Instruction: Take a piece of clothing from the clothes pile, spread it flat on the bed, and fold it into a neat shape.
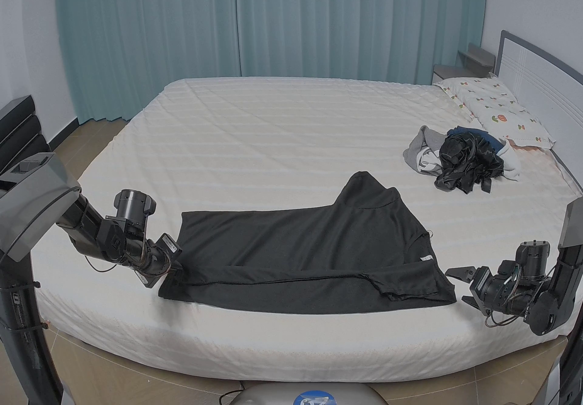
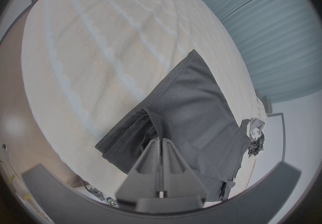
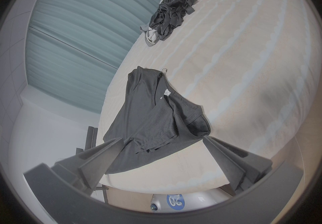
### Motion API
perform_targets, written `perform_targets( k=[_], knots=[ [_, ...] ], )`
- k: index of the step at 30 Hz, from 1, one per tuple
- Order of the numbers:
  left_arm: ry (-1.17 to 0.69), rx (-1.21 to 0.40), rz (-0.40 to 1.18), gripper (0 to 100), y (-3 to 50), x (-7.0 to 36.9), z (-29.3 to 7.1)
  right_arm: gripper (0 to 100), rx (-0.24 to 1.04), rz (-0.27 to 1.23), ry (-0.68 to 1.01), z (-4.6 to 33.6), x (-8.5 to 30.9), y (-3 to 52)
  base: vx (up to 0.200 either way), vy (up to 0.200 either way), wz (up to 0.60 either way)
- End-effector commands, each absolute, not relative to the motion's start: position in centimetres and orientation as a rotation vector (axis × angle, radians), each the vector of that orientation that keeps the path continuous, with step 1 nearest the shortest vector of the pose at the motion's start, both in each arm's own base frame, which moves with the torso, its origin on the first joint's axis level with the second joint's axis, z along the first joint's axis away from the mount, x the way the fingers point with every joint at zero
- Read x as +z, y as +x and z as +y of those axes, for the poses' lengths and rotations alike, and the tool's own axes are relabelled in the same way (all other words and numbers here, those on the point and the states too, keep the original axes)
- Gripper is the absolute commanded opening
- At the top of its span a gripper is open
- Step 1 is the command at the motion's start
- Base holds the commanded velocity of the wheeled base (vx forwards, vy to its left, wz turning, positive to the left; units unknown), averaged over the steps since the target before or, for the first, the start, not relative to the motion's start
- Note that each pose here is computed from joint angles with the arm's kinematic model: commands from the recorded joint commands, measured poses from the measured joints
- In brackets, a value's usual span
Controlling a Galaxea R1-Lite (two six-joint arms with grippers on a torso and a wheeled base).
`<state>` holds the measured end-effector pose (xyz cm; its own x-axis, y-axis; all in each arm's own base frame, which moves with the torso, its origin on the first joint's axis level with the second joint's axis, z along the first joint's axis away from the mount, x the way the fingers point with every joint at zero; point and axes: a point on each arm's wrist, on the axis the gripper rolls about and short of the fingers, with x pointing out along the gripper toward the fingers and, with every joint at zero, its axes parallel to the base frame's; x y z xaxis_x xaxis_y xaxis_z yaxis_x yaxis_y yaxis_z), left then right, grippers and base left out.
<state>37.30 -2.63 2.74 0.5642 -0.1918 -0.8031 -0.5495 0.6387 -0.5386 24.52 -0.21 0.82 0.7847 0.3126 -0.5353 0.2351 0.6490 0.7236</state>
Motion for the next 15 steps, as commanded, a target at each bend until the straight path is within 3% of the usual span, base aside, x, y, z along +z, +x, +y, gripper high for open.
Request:
perform_targets(
  k=[1,15],
  knots=[
    [-0.901,0.265,0.952,0,37.7,2.9,-1.6,100,0.046,0.692,0.882,-0.2,0.8,24.5,0.000,0.000,0.00],
    [-1.041,0.260,0.866,0,39.5,2.7,-0.6,100,0.043,0.699,0.880,-0.2,0.6,24.5,0.000,0.000,0.00]
  ],
)
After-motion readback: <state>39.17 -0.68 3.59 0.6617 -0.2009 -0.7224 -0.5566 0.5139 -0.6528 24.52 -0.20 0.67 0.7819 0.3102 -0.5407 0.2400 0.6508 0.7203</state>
